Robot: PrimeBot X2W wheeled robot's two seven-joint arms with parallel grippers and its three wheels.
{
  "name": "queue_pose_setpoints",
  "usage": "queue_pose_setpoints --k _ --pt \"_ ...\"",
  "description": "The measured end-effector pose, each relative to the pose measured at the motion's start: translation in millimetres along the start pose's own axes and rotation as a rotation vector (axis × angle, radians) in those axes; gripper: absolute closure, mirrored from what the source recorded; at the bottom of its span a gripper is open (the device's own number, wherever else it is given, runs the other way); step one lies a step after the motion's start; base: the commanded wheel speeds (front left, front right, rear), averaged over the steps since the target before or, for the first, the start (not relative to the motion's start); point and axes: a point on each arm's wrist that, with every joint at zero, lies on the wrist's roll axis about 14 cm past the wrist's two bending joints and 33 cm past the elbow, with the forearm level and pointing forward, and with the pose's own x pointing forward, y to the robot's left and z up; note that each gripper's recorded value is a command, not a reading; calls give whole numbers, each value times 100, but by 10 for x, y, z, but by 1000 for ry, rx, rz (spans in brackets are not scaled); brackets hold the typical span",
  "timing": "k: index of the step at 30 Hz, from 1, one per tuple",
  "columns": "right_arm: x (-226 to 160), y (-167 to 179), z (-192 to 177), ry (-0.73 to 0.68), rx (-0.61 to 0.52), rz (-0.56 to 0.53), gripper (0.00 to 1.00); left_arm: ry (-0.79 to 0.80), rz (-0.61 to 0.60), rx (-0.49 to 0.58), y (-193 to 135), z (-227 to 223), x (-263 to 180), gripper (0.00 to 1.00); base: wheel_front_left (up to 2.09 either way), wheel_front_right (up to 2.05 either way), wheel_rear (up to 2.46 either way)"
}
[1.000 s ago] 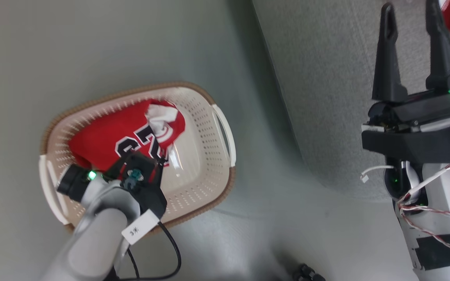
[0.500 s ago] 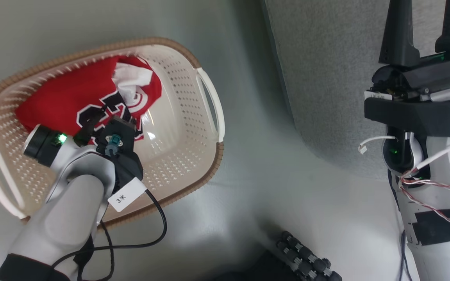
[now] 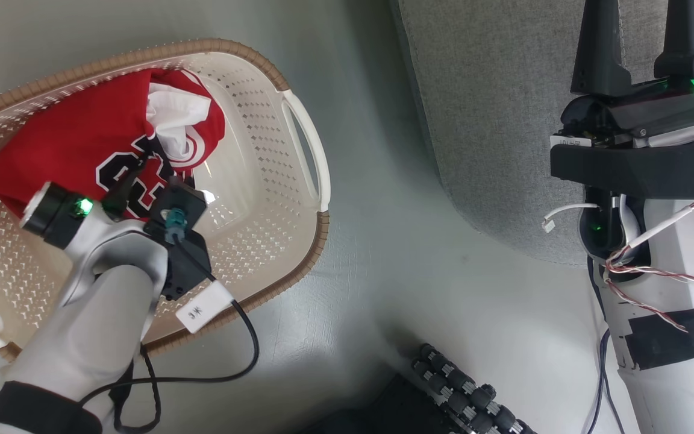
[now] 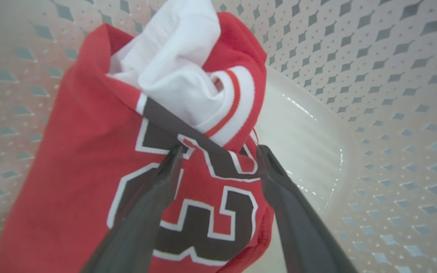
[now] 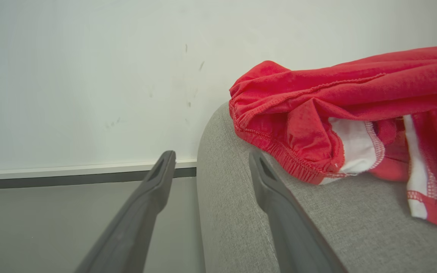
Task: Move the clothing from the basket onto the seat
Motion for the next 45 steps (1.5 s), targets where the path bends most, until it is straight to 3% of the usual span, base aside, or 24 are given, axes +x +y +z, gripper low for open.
queue_pose_setpoints --k 15,17,19,29,36,45 --pt "11 -17 -27 9 -1 2 0 -3 20 51 96 106 140 0 0 0 0" --pt "5 -33 -30 13 -2 -3 0 4 24 68 121 125 160 73 0 0 0" --pt "-4 -44 -38 18 -2 -8 0 11 19 85 100 124 152 100 0 0 0" --pt "-31 -78 43 13 -1 -17 0 -73 -3 104 -97 476 51 100 0 0 0" --pt "-143 -117 14 44 7 -30 0 -180 2 56 -196 812 -149 100 0 0 0" --pt "-364 -148 -32 101 -5 -29 0 -319 59 29 -77 1327 -526 100 0 0 0"
